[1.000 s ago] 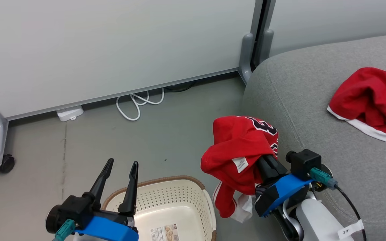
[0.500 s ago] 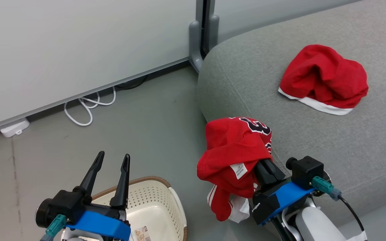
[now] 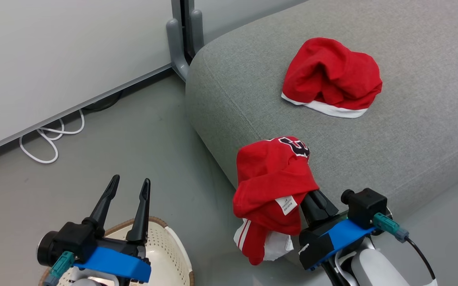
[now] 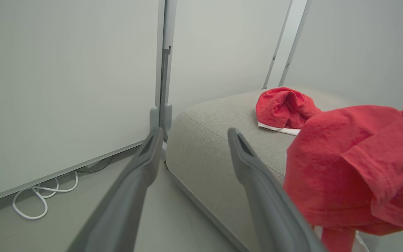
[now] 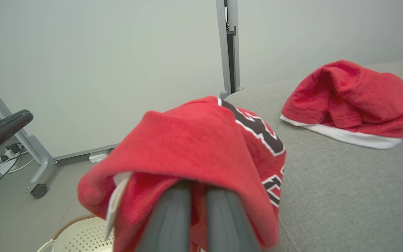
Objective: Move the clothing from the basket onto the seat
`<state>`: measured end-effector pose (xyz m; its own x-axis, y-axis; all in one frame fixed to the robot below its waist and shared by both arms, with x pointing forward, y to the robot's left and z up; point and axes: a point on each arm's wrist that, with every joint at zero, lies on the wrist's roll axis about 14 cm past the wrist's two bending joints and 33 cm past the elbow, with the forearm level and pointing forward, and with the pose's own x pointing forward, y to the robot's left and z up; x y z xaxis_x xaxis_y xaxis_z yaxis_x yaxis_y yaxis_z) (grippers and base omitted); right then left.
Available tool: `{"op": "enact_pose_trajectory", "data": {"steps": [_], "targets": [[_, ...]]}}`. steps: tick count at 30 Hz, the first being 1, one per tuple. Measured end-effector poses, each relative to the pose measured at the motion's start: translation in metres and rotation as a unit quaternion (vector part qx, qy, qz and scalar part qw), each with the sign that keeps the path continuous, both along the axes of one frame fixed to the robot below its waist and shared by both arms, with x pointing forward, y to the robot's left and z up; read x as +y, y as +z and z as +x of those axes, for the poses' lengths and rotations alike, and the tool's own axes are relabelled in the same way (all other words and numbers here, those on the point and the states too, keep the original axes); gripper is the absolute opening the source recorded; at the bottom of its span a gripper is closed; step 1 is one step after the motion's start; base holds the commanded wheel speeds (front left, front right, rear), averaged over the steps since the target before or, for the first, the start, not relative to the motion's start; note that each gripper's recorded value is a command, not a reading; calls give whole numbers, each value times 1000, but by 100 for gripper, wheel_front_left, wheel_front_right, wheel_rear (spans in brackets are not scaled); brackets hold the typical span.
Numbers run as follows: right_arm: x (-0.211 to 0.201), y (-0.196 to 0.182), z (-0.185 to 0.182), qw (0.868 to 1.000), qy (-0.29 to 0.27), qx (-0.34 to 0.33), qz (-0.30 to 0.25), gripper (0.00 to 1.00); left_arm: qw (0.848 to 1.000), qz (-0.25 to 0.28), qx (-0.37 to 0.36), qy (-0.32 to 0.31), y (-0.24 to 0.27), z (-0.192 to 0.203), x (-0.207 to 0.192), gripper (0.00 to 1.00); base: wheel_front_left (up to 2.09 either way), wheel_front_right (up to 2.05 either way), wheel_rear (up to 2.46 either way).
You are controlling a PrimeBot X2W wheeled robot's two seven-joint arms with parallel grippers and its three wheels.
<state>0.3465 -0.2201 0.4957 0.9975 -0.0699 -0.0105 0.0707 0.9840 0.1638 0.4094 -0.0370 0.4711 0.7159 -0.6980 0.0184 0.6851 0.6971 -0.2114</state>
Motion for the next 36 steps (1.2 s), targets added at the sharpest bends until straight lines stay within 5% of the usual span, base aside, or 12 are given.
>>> {"op": "enact_pose_trajectory", "data": {"steps": [17, 21, 29, 36], "targets": [[-24, 4, 0, 999, -38, -8, 6, 0, 1000, 5, 8, -15, -9, 0, -6, 100, 0, 0, 0], [-32, 26, 22, 998, -39, -35, 21, 0, 1000, 9, 10, -17, -15, 5, -4, 100, 0, 0, 0], [-75, 85, 82, 993, -66, -77, -59, 0, 999, 7, 11, -33, -29, 20, -8, 100, 0, 0, 0], [-121, 113, 132, 987, -114, -100, -47, 0, 999, 3, 17, -34, -51, 46, -2, 100, 0, 0, 0]]}}
